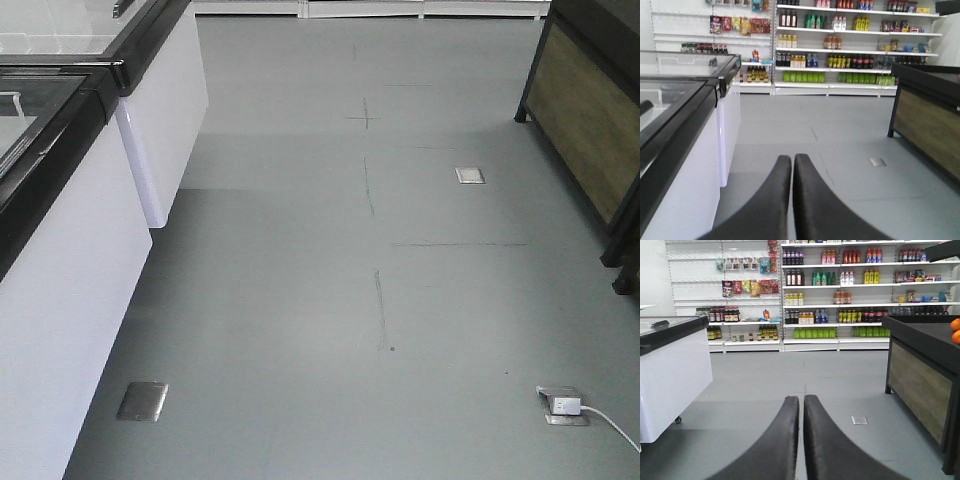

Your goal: Left arm holds basket, right arm returns cookies

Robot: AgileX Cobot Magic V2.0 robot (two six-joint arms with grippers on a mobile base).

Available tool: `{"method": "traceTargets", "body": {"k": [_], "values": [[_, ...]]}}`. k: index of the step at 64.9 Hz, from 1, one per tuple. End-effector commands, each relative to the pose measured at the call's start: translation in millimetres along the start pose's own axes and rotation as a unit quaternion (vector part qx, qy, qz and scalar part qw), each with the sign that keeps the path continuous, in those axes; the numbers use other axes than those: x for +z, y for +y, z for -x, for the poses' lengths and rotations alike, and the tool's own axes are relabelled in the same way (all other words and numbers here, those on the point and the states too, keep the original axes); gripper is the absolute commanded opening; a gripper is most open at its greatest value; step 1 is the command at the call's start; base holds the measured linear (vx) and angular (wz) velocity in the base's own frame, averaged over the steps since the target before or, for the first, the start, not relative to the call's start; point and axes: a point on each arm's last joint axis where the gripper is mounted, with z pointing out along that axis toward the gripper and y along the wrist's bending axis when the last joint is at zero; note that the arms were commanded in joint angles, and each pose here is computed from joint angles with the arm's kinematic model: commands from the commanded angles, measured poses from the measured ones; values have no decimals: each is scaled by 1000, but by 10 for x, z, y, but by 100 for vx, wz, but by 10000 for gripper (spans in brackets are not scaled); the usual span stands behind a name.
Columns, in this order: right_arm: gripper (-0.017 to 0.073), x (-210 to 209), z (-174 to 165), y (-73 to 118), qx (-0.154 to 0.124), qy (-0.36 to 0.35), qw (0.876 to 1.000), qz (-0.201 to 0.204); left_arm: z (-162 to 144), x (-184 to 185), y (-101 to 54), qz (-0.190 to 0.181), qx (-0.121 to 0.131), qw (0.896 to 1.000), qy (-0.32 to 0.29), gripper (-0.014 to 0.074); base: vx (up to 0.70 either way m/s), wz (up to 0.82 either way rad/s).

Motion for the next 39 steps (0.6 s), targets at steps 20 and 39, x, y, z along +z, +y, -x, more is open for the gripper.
{"method": "traceTargets", "body": {"k": [20, 39], "values": [[-10, -8, 16, 3, -8, -35, 999, 2, 897, 126, -95, -7, 5, 999, -37, -7, 0, 0], [-10, -8, 16, 3, -8, -35, 999, 2, 1120, 443, -115, 6, 5, 998, 65, -7, 0, 0]]}}
